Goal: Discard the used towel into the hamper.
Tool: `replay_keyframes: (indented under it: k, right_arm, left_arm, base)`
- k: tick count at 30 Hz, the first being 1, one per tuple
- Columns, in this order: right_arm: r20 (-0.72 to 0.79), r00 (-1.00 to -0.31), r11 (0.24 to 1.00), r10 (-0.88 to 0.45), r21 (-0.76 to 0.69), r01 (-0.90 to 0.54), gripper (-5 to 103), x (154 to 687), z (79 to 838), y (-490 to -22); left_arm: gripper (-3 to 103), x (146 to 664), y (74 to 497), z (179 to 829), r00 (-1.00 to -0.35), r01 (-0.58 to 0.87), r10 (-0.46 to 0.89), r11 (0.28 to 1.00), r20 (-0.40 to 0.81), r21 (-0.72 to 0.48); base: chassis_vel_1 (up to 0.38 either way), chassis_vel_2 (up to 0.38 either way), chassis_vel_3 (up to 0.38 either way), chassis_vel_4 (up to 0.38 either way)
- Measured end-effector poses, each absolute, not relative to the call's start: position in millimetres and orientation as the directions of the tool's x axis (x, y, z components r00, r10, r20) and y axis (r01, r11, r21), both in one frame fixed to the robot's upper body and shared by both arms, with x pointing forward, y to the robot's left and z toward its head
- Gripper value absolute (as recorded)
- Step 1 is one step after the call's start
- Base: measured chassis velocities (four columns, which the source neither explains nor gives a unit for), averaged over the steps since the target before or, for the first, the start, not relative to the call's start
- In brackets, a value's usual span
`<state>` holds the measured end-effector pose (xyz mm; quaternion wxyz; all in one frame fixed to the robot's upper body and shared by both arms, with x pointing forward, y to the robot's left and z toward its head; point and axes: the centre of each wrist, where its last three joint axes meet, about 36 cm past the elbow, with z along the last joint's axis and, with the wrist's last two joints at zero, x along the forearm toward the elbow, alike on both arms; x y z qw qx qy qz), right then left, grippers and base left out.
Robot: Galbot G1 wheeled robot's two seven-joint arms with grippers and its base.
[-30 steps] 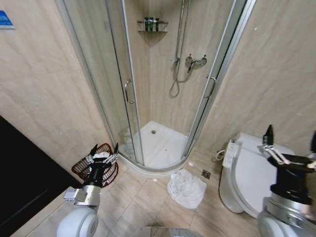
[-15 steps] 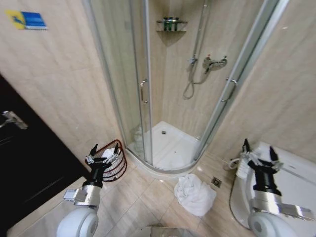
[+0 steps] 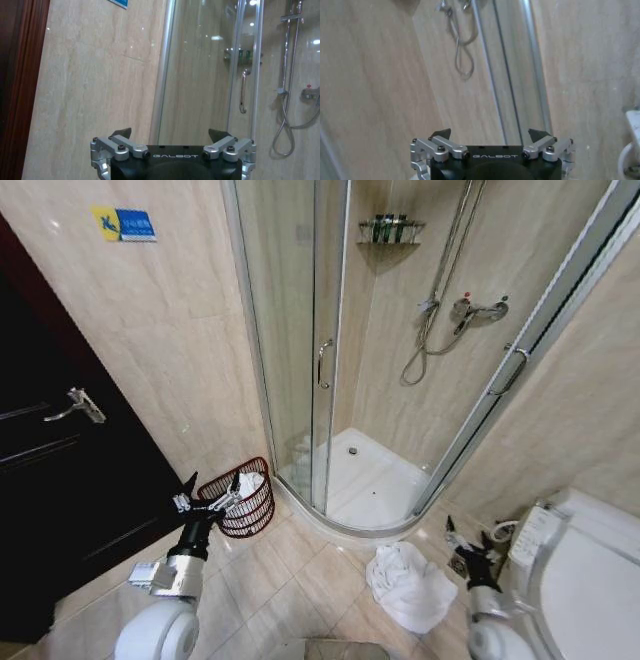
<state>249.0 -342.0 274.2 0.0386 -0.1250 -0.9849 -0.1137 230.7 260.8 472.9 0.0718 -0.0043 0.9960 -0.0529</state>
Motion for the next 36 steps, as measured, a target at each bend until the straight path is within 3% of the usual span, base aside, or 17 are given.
replay_keyframes:
  k: [36]
  right_arm:
    - [0.074,-0.968,0.971,0.24,-0.01,0.24,100,184,134,-352]
  left_arm:
    - [100,231,261,473,-0.99,-0.001,-0.016,0.994,-0.143,-0.106]
  base:
    - [0.0,0.0,0.0,0.0]
